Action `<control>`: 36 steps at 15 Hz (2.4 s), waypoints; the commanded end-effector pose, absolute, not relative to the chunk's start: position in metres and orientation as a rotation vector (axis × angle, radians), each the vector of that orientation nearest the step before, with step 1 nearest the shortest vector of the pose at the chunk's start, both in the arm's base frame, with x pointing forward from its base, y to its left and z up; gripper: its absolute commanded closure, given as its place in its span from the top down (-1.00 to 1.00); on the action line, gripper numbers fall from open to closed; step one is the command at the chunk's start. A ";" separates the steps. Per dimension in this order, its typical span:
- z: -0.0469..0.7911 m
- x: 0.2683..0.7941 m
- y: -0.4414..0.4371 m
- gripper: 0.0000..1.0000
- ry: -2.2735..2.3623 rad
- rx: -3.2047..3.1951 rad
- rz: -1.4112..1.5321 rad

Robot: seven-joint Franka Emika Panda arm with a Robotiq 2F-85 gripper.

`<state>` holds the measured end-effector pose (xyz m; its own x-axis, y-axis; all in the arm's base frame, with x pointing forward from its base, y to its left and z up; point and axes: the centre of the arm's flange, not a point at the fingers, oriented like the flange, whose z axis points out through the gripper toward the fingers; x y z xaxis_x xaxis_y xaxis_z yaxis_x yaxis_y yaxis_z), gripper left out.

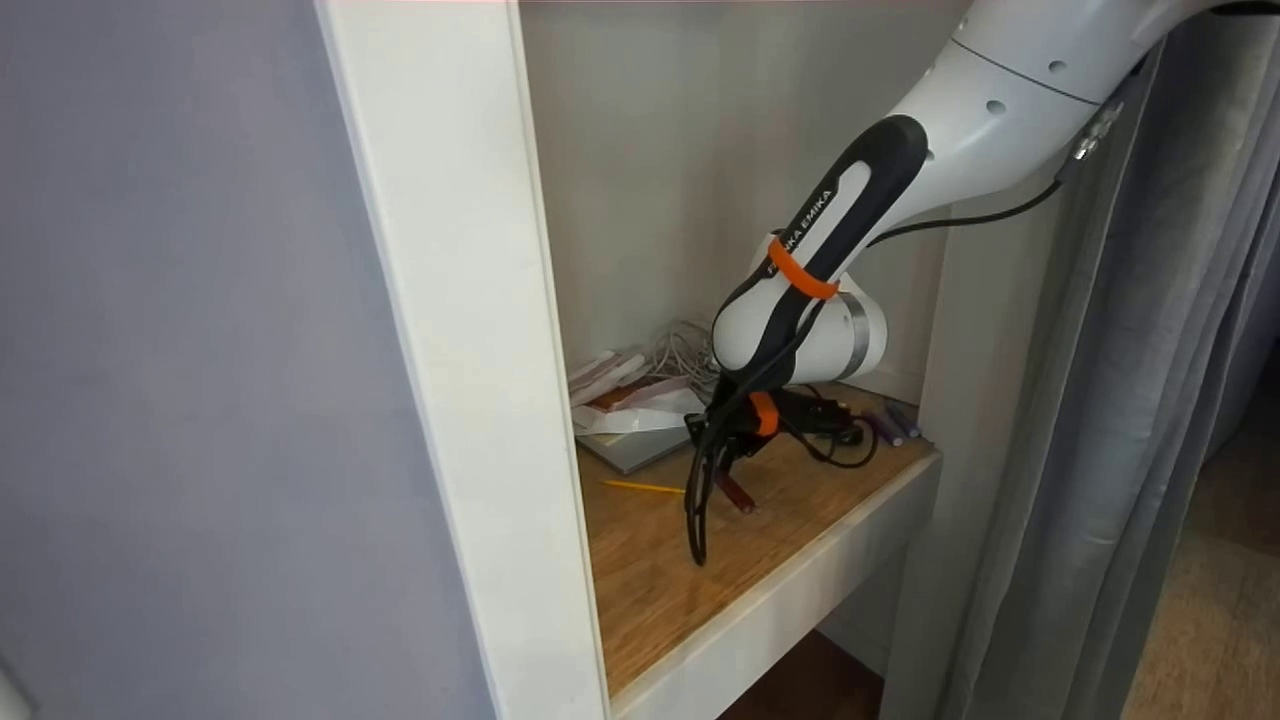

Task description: Move the red object closer to the book

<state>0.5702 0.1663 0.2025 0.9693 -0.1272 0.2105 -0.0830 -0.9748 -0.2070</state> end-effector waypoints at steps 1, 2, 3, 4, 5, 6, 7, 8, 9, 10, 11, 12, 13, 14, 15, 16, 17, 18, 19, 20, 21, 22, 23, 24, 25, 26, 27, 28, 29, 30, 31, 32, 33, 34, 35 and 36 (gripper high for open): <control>0.203 0.562 0.212 -0.89 0.042 -2.934 -0.280; 0.201 0.556 0.224 -0.89 0.009 -2.948 -0.263; 0.200 0.550 0.238 -0.89 -0.025 -2.943 -0.240; 0.200 0.545 0.250 -0.89 -0.043 -2.939 -0.228; 0.201 0.541 0.262 -0.89 -0.068 -2.928 -0.228; 0.202 0.538 0.273 -0.89 -0.083 -2.920 -0.235; 0.202 0.537 0.283 -0.89 -0.094 -2.913 -0.244; 0.202 0.536 0.291 -0.89 -0.108 -2.906 -0.245; 0.202 0.537 0.298 -0.89 -0.110 -2.902 -0.253; 0.201 0.537 0.306 -0.89 -0.123 -2.896 -0.256; 0.199 0.539 0.313 -0.89 -0.129 -2.899 -0.266; 0.198 0.539 0.321 -0.89 -0.140 -2.904 -0.273; 0.197 0.539 0.326 -0.89 -0.150 -2.900 -0.283; 0.194 0.539 0.334 -0.89 -0.162 -2.902 -0.280; 0.191 0.539 0.339 -0.89 -0.174 -2.903 -0.280; 0.189 0.540 0.346 -0.89 -0.188 -2.907 -0.295; 0.187 0.540 0.352 -0.89 -0.214 -2.914 -0.311; 0.186 0.541 0.357 -0.89 -0.235 -2.921 -0.331; 0.184 0.542 0.362 -0.89 -0.251 -2.927 -0.341; 0.183 0.543 0.366 -0.89 -0.268 -2.934 -0.348; 0.181 0.544 0.370 -0.89 -0.282 -2.940 -0.359; 0.179 0.545 0.374 -0.89 -0.295 -2.944 -0.369; 0.176 0.545 0.377 -0.89 -0.307 -2.947 -0.369; 0.174 0.546 0.382 -0.89 -0.313 -2.947 -0.376; 0.171 0.547 0.384 -0.89 -0.320 -2.952 -0.384; 0.169 0.549 0.387 -0.89 -0.326 -2.953 -0.387; 0.165 0.550 0.389 -0.89 -0.331 -2.957 -0.392; 0.163 0.551 0.390 -0.89 -0.336 -2.961 -0.395; 0.160 0.552 0.390 -0.89 -0.339 -2.965 -0.396; 0.157 0.554 0.391 -0.89 -0.341 -2.969 -0.400; 0.155 0.555 0.390 -0.89 -0.343 -2.972 -0.400; 0.152 0.556 0.390 -0.89 -0.345 -2.977 -0.400; 0.150 0.557 0.390 -0.89 -0.348 -2.979 -0.398; 0.149 0.558 0.390 -0.89 -0.352 -2.981 -0.395; 0.147 0.559 0.391 -0.86 -0.367 -2.987 -0.391; 0.147 0.559 0.392 -0.40 -0.373 -2.983 -0.386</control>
<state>0.5509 0.3793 0.1499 0.9402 0.2170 0.2624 0.2491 -0.9638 -0.0955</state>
